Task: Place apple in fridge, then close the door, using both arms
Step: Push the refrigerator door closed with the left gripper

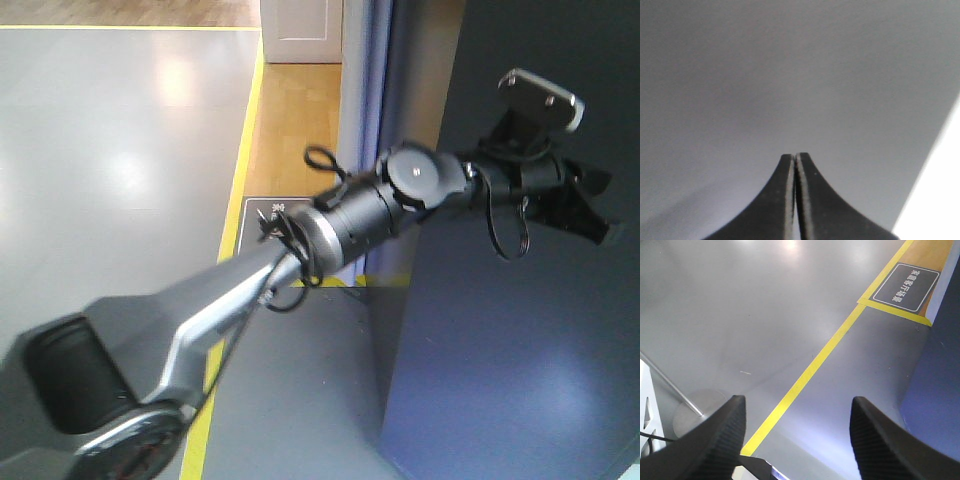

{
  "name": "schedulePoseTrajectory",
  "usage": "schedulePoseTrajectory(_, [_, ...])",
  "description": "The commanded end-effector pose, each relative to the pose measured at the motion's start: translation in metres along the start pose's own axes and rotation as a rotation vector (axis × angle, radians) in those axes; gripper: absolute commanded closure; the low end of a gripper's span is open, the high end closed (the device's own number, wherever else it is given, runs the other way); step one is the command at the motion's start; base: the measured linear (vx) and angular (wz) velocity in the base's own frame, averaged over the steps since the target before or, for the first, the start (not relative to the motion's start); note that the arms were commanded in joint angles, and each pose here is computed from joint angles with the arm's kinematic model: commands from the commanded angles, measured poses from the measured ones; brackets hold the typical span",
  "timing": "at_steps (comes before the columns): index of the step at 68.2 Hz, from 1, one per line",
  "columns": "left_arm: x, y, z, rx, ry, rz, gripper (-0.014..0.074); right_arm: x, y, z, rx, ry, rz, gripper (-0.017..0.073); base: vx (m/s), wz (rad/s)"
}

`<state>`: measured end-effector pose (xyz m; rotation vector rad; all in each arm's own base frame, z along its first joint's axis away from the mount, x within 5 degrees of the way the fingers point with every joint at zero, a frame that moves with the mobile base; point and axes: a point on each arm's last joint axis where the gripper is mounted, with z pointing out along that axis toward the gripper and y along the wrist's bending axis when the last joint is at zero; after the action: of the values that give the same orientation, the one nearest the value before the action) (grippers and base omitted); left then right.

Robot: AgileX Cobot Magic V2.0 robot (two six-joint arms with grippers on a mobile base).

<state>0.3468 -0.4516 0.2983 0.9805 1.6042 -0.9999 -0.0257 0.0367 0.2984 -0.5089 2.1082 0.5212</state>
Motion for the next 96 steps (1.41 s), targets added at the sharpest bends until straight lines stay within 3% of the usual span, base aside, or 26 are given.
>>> schedulePoseTrajectory(1, [-0.064,-0.021,-0.042,-0.021,-0.04,0.01,0.0599,-0.005,0.002,-0.002,-0.021,-0.004,-0.007,0.0126,0.0,0.0])
schedulePoseTrajectory(5, [-0.067,-0.022,-0.049,-0.048,0.022,-0.004,0.0599,-0.005,0.002,-0.002,-0.021,-0.004,-0.007,0.0126,0.0,0.0])
schedulePoseTrajectory(9, [-0.07,-0.021,-0.059,-0.107,0.093,0.016,0.0599,-0.005,0.002,-0.002,-0.021,-0.004,-0.007,0.0126,0.0,0.0])
schedulePoseTrajectory(16, [-0.073,-0.019,-0.075,-0.202,0.206,-0.011,0.0599,-0.005,0.002,-0.002,-0.021,-0.003,-0.006,0.0126,0.0,0.0])
schedulePoseTrajectory(23, [-0.083,-0.02,-0.093,-0.274,0.253,-0.004,0.0599,-0.006,0.003,-0.002,-0.03,-0.006,0.001,0.0126,0.0,0.0])
schedulePoseTrajectory(49, [-0.101,-0.033,-0.138,-0.33,0.304,0.055,0.0599,-0.006,0.003,-0.002,-0.031,-0.007,0.002,0.0126,0.0,0.0])
schedulePoseTrajectory(67, [-0.073,-0.042,-0.179,-0.375,0.332,0.092,0.0599,-0.006,0.002,-0.002,-0.015,-0.006,-0.004,0.0126,0.0,0.0])
schedulePoseTrajectory(77, [-0.054,-0.05,-0.213,-0.394,0.278,0.099,0.0599,-0.006,0.002,-0.002,-0.015,-0.008,-0.004,0.0126,0.0,0.0])
schedulePoseTrajectory(96, [-0.014,-0.059,-0.292,-0.466,0.264,0.018,0.0599,-0.005,-0.001,-0.002,0.015,-0.002,-0.014,0.0126,0.0,0.0])
